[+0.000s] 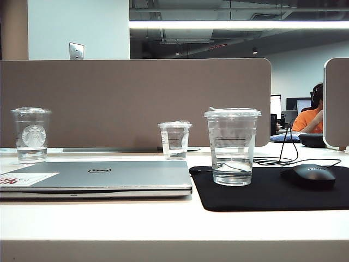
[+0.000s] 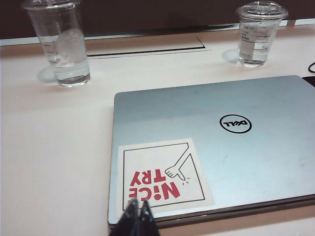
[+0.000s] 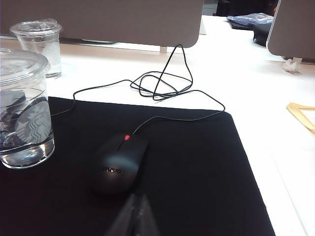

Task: Pick up the coffee cup on the middle and place it on the right side of the laptop.

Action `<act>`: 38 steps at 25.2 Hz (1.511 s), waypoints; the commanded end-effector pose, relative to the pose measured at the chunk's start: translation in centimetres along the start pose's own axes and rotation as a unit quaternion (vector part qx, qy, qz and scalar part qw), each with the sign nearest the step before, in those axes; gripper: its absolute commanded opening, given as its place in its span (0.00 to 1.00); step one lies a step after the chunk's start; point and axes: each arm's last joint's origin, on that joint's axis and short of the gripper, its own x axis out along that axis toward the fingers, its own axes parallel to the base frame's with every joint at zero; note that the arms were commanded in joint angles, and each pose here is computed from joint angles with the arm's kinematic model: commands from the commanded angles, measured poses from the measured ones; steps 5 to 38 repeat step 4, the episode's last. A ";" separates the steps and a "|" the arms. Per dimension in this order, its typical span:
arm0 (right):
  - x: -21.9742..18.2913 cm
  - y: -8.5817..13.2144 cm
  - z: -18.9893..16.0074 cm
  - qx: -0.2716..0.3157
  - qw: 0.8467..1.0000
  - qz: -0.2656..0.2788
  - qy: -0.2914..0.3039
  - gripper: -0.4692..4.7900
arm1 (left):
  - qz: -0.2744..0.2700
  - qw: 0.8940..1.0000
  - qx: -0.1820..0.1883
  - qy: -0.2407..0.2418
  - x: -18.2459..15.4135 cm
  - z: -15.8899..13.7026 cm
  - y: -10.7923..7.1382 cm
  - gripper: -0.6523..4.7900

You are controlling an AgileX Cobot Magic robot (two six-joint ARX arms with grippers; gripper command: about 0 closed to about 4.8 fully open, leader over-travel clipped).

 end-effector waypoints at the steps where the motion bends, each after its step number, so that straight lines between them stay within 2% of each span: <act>1: 0.0 0.0 0.0 -0.001 1.000 -0.001 -0.006 0.08 | 0.000 1.000 0.000 -0.001 0.0 0.1 0.0 0.11; 38: 0.0 0.0 0.0 -0.001 1.000 -0.001 -0.006 0.08 | 0.000 1.000 0.000 -0.001 0.0 0.1 0.0 0.11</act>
